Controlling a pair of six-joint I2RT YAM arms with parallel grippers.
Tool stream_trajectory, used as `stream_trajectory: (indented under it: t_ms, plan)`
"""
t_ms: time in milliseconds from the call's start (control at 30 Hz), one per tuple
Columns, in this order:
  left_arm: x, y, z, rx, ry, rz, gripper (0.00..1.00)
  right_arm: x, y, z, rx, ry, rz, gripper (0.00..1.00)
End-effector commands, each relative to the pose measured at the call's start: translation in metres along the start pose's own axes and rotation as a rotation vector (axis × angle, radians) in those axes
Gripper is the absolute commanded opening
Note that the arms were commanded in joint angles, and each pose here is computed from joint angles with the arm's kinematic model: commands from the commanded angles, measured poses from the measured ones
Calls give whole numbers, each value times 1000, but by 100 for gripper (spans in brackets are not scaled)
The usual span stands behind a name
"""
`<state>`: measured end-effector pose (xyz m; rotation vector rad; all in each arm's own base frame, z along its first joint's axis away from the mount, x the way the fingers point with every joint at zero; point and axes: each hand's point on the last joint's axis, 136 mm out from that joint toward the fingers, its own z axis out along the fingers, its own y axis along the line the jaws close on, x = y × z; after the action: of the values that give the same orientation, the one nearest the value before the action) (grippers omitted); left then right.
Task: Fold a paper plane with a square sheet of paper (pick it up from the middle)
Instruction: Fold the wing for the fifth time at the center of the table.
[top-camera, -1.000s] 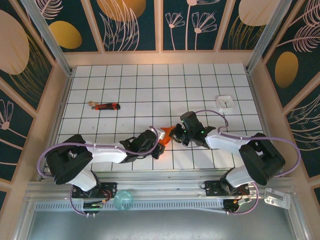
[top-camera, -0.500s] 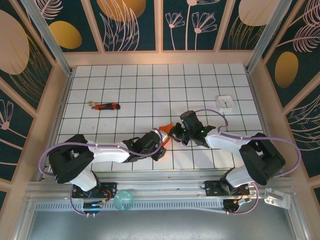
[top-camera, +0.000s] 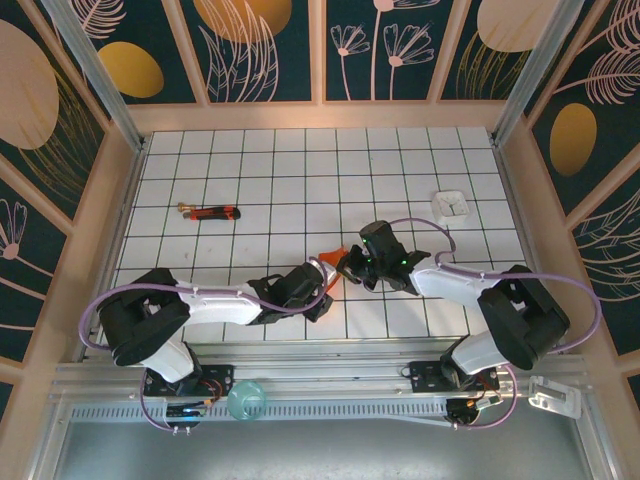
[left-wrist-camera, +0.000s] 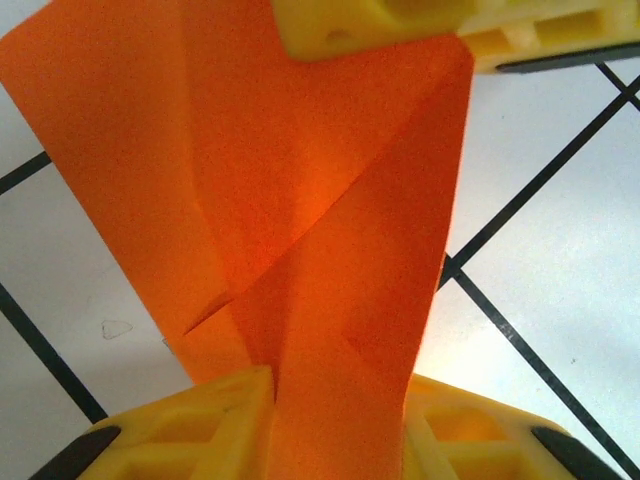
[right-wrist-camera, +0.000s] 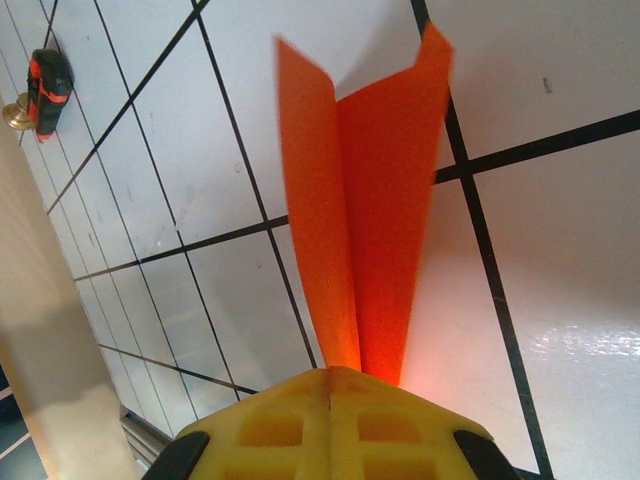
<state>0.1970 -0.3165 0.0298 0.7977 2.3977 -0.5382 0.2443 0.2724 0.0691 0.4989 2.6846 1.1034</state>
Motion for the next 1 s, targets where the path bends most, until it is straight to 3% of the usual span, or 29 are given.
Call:
stream_trajectory:
  t_ms: [0,633,900,967]
  plan:
    - [-12,-5,-8,9,-31,2,33,3,-9,3,21,13,24,0]
    - [-6,-4,-4,8,-16,-13,11,5,-12,6,23,20,26,0]
    - [-1,-7,-2,45,-28,-80,0,4,-14,5,22,15,28,0]
    - [-1,-11,-2,74,-36,-109,0,3,-14,3,19,8,26,5]
